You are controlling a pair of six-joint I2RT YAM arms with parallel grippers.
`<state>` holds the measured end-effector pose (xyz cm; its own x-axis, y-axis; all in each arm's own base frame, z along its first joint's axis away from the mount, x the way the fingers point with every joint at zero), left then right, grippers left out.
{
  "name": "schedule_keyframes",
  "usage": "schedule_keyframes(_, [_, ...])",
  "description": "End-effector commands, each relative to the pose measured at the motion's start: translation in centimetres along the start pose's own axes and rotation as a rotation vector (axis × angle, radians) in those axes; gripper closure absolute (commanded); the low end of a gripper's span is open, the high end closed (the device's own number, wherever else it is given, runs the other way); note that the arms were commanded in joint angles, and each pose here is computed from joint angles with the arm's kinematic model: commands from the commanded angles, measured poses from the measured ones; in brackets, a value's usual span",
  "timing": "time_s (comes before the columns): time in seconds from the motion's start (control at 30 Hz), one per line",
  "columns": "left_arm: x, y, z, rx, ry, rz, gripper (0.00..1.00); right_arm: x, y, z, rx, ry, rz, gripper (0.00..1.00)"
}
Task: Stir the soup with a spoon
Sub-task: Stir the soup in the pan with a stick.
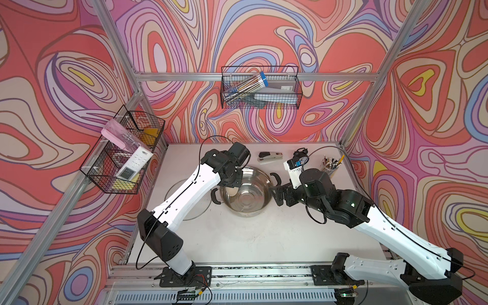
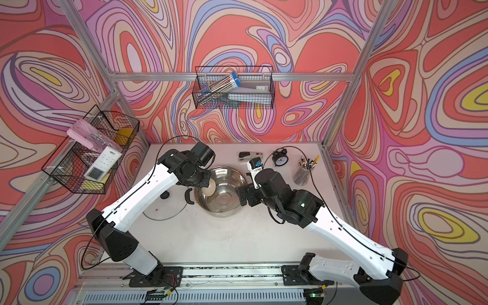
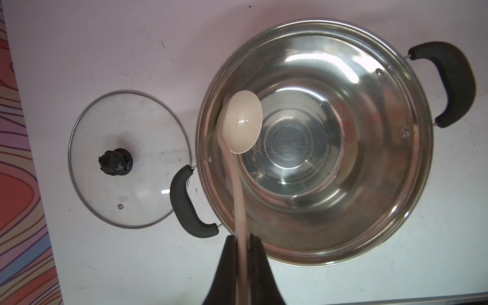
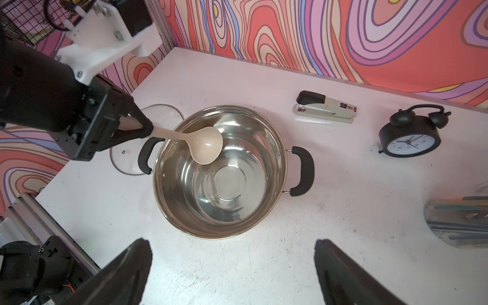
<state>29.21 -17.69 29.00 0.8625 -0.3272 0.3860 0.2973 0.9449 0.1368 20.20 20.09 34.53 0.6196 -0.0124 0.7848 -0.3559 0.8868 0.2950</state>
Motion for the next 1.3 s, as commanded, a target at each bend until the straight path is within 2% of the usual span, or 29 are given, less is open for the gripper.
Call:
schedule_keyframes(0.0, [2.0, 0.0, -0.2, 0.001, -0.066, -0.019, 1.00, 1.0, -0.4, 1.9, -0.008, -0.053, -0.039, 0.02])
schedule_keyframes(0.2, [3.8, -3.1, -0.1, -0.192, -0.119, -0.040, 1.00, 1.0, -0.8, 2.8, -0.014, -0.070, -0.070, 0.02])
schedule_keyframes(0.43, [2.5, -6.2, 0.0, -0.331, -0.083, -0.072, 1.00, 1.2, -0.6, 2.7, -0.004, -0.081, -0.086, 0.02])
schedule_keyframes(0.53, [0.7, -6.1, 0.5, -0.318, -0.055, -0.062, 1.00, 1.4, -0.3, 2.6, 0.010, -0.088, -0.092, 0.02])
schedule_keyframes(0.73, [-4.2, -3.4, 1.6, -0.245, -0.012, 0.007, 1.00, 1.4, 0.1, 2.1, 0.027, -0.080, -0.087, 0.02])
schedule_keyframes(0.9, [-6.3, -1.2, 3.4, -0.162, -0.001, 0.014, 1.00, 1.1, 0.2, 1.8, 0.041, -0.071, -0.087, 0.02])
schedule_keyframes(1.07, [-4.6, -0.2, 6.1, -0.125, -0.091, 0.033, 1.00, 1.4, 0.2, 2.3, 0.046, -0.085, -0.078, 0.02])
schedule_keyframes(1.27, [-1.3, -2.4, 11.2, -0.376, -0.298, 0.104, 1.00, 3.6, -1.2, 5.5, -0.055, -0.171, -0.076, 0.02])
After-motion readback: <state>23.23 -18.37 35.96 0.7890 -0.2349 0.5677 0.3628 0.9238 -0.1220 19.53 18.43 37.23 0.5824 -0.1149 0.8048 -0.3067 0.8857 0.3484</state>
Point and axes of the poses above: each gripper's point midway between its finger pads, its own z axis back along the fingers, its own y axis along the line the jaws close on, x = y × z, the point moved 6 cm from there along z, back along the fingers, and after that the axes turned 11 degrees about -z, right-handed, at the moved point
